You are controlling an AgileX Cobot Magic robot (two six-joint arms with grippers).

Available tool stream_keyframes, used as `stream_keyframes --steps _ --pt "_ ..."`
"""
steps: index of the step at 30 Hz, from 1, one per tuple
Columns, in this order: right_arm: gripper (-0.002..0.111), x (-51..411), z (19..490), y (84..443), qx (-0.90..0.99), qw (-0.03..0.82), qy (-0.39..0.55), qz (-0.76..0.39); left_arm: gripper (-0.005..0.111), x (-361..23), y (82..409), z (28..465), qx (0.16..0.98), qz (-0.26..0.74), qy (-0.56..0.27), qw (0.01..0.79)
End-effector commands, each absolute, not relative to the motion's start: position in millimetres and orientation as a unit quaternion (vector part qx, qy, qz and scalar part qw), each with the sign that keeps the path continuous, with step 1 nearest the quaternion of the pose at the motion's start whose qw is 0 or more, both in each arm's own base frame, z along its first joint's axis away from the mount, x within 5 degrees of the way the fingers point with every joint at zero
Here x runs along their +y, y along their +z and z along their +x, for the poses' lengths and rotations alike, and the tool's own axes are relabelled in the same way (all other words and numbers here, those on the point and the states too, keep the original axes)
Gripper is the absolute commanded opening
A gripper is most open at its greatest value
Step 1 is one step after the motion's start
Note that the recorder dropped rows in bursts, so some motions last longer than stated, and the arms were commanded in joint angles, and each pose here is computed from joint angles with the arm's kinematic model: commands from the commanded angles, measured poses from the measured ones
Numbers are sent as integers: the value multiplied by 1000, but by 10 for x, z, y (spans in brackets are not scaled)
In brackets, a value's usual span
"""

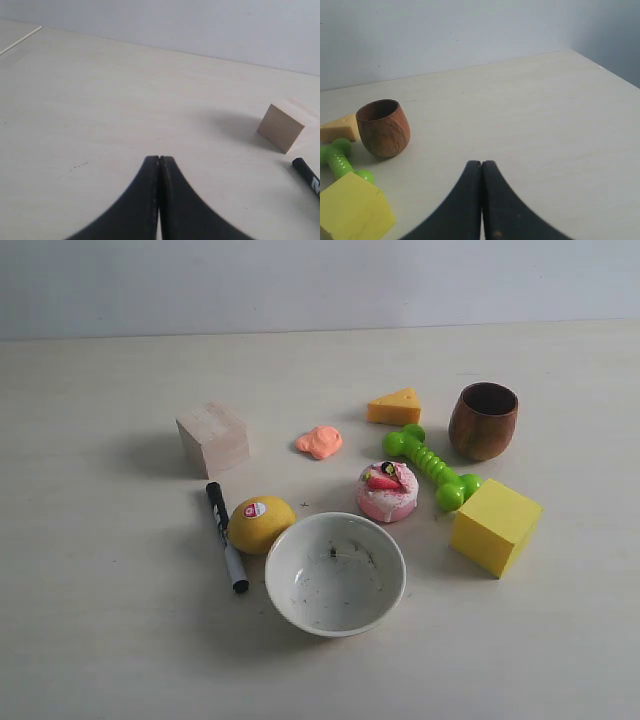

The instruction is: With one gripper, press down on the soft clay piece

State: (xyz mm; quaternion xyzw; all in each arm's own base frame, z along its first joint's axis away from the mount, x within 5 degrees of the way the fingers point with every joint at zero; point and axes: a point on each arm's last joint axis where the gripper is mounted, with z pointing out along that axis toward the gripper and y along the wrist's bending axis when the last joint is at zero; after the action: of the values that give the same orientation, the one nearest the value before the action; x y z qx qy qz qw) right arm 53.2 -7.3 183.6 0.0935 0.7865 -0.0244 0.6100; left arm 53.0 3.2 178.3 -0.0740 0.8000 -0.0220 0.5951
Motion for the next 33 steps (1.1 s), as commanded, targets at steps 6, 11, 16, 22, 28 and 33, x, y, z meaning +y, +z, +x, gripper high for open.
stream_keyframes --steps 6,11,16,22,28,33 --pt "0 -75 531 1826 785 612 -28 93 0 32 1803 529 795 -75 -23 602" --pt "0 -75 531 1826 785 612 -28 93 0 32 1803 529 795 -75 -23 602" --pt "0 -75 531 1826 785 612 -28 93 0 32 1803 529 795 -75 -23 602" --pt "0 -75 531 1826 785 612 -28 93 0 32 1803 529 795 -75 -23 602" --pt "0 -81 539 1864 771 629 -30 93 0 32 1803 529 795 -75 -23 602" --pt "0 -109 552 2117 675 731 -39 97 0 32 1803 529 795 -75 -23 602"
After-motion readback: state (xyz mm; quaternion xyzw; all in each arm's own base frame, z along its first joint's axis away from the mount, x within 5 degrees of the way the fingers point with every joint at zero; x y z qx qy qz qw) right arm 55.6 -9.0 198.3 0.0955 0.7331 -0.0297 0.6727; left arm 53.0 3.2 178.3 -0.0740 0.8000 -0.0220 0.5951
